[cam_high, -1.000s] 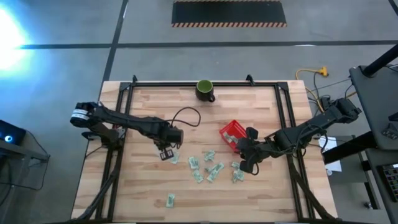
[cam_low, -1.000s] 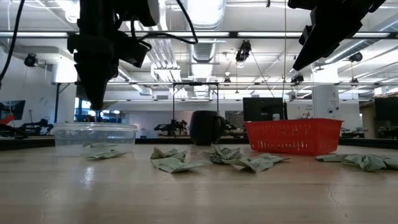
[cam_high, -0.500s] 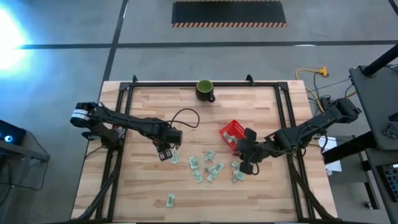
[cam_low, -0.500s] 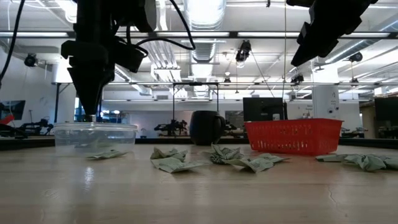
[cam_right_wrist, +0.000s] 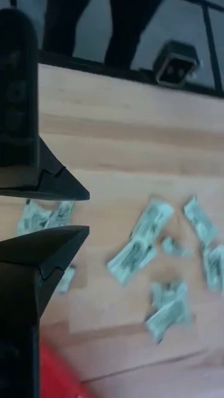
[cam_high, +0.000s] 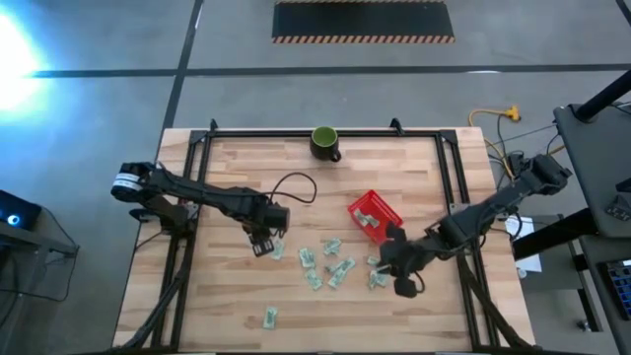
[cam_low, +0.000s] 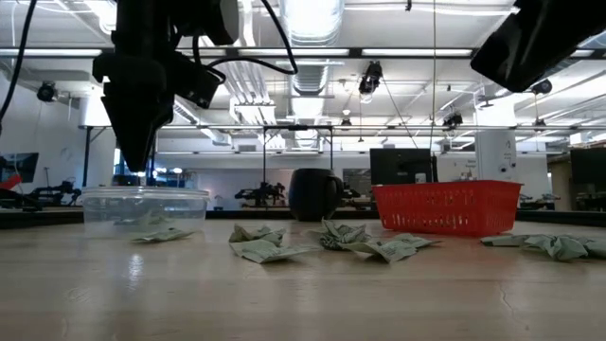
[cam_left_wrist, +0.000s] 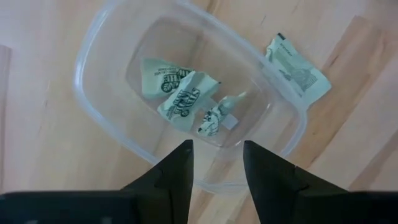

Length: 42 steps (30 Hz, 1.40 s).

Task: Pick and place items into bin
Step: Put the stevia packet into the red basket

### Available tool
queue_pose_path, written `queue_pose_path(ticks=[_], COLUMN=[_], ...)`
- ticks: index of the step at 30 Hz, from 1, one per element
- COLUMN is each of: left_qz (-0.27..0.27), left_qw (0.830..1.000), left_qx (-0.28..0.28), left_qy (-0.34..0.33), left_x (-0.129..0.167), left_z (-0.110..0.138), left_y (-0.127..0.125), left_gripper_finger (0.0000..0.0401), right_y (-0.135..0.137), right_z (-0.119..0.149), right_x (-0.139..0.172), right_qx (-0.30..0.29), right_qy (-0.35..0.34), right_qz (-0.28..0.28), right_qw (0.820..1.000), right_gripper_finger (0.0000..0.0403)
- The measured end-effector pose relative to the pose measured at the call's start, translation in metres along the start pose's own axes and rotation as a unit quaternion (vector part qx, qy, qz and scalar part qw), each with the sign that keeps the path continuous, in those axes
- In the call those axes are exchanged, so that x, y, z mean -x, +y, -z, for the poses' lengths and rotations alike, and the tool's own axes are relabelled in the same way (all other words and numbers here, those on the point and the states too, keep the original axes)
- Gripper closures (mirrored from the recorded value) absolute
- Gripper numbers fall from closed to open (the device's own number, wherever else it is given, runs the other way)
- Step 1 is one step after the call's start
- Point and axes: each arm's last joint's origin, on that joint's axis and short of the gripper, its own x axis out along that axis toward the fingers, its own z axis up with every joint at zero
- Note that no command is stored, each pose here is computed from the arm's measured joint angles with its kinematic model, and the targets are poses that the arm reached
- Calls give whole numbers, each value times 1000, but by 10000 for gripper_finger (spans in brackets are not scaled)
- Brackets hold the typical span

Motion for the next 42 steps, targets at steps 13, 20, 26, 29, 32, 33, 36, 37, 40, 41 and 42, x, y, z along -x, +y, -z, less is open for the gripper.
queue_pose_path(ticks=[13,20,26,29,32,33,36,37,40,41,42], left_qz=[10,24,48,57,72,76,85,86,92,92,92], left_qw=[999,999,995,993,989,988,986,985,983,983,983], left_qx=[4,12,33,50,66,70,78,78,76,76,76], left_qy=[-35,-44,-77,-90,-107,-112,-124,-129,-142,-143,-143], left_x=[1,10,28,36,45,48,53,55,59,60,60], left_z=[-6,1,9,13,17,19,22,23,25,26,26], left_y=[-4,-8,-7,-5,-4,-3,-3,-3,-4,-4,-4], left_gripper_finger=[278,278,278,278,278,278,278,278,278,278,278], right_y=[16,15,14,11,9,8,7,7,6,6,5], right_z=[14,20,21,27,31,32,35,36,38,39,39], right_x=[-49,-71,-75,-80,-86,-88,-94,-95,-98,-99,-100], right_qx=[101,95,104,113,118,120,121,121,122,122,122], right_qy=[31,59,63,86,97,100,108,111,118,120,121], right_qz=[-39,-16,-4,9,26,31,39,41,45,46,47], right_qw=[994,994,993,990,988,987,986,986,984,984,984], right_gripper_finger=[299,234,196,190,186,186,186,186,186,186,186])
